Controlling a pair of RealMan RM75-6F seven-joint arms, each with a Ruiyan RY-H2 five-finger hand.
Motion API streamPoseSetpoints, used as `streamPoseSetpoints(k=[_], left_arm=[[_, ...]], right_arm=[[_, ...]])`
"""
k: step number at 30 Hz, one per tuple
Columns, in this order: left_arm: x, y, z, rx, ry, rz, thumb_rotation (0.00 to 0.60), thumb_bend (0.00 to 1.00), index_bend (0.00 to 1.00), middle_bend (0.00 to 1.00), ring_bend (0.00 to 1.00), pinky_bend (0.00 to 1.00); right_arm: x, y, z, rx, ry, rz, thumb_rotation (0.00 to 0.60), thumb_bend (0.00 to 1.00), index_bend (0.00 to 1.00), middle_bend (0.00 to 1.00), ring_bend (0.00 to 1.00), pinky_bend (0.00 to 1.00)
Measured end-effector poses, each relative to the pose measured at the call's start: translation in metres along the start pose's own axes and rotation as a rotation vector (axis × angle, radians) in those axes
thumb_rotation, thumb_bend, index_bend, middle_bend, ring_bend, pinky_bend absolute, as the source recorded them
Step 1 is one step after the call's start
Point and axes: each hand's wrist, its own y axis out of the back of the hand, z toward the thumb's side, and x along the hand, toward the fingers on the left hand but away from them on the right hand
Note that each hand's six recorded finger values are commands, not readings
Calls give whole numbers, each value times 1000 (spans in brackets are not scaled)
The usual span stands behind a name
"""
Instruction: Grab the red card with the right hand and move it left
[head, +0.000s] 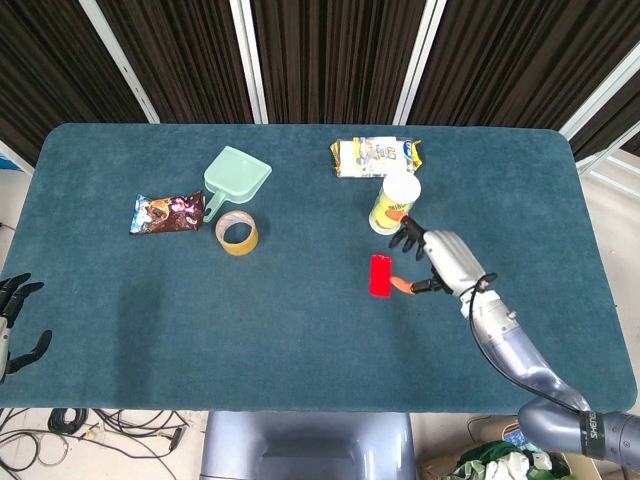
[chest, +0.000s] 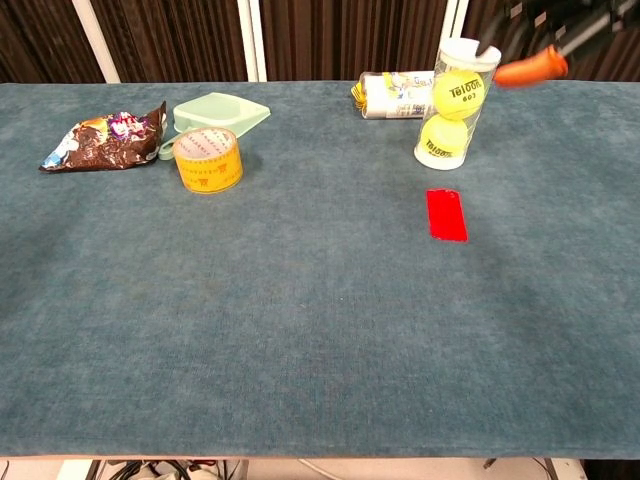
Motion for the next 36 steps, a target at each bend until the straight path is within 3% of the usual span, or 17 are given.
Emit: streamPoseSetpoints(k=[3,5,12,23,36], left_arm=[[0,0,0,1,-1,0,600,337,204,120,95,19],[0,0,0,1,-1,0,600,337,204,120,95,19],[0,-1,0,5,0,-6,600,337,204,120,95,19],[0,-1,-1,0,2,-10,600,337,204,119,95,19],[0,-1,-1,1,5,-15,600,337,204,119,95,19]], right_arm=[[4,-14,-14,58,-49,54,600,386,284,632,689,786],[4,-24,-25,80,-91,75,600,396,299,681,746,834],[-9,-45,-57,113,-208,108,600,438,322,786,861,908],[-43,-66,-90,105,-361,89,600,458,335,817,910,915],[-67,-87,-99,45,-434,107,600,449,340,818,912,915]])
